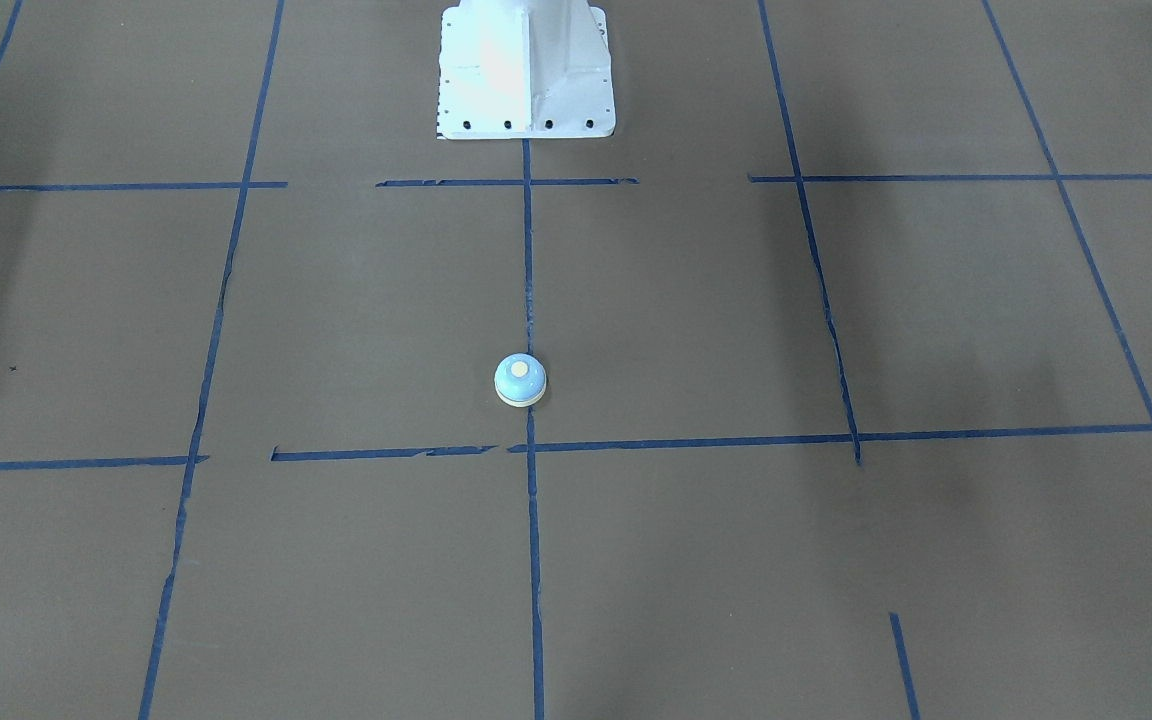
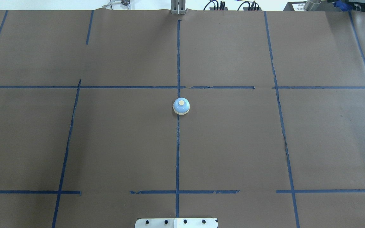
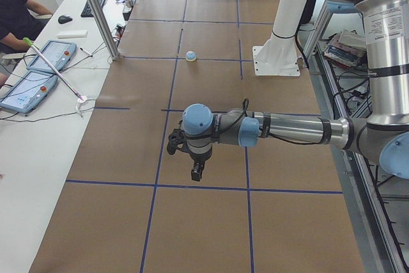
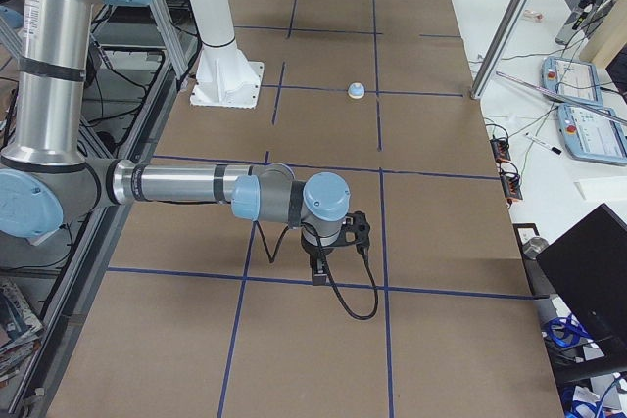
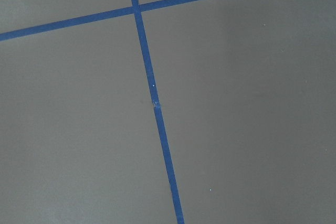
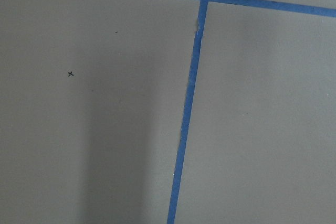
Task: Place and press bell with both arms
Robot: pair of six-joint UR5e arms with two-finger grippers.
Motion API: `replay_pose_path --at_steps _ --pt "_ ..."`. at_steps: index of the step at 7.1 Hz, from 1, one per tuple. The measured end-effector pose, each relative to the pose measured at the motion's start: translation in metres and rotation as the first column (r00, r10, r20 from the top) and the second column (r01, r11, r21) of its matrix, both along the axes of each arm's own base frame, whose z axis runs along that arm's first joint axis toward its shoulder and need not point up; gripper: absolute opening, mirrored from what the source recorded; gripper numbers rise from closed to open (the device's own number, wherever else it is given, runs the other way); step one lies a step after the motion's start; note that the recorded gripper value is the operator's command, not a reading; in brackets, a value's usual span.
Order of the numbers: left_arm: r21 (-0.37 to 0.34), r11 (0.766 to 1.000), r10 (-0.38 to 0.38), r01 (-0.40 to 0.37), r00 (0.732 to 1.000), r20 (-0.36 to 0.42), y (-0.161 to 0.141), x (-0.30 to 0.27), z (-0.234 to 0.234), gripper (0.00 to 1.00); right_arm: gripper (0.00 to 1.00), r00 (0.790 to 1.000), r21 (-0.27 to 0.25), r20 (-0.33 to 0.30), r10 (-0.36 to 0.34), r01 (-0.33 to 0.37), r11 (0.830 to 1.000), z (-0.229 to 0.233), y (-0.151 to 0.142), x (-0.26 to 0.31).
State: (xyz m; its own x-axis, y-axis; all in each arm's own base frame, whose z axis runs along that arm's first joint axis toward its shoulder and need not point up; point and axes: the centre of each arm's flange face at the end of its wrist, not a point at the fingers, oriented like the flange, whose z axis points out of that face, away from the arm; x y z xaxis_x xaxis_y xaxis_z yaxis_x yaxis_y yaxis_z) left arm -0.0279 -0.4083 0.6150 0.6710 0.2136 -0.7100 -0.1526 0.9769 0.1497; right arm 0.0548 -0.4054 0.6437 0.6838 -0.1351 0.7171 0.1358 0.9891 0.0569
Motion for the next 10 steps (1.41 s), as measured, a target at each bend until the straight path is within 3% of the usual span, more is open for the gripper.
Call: replay_pose_path --at_steps 5,10 --pt "0.002 1.000 0.000 0.000 1.000 0.003 -0.003 0.000 -0.001 1.00 1.00 1.000 0.031 0.007 0.001 -0.001 1.000 -0.010 0.004 0.000" --pt "-0.001 1.000 0.002 -0.002 1.000 0.003 -0.002 0.000 -0.002 1.00 1.00 1.000 0.031 0.024 -0.002 0.002 1.000 -0.008 0.003 -0.002"
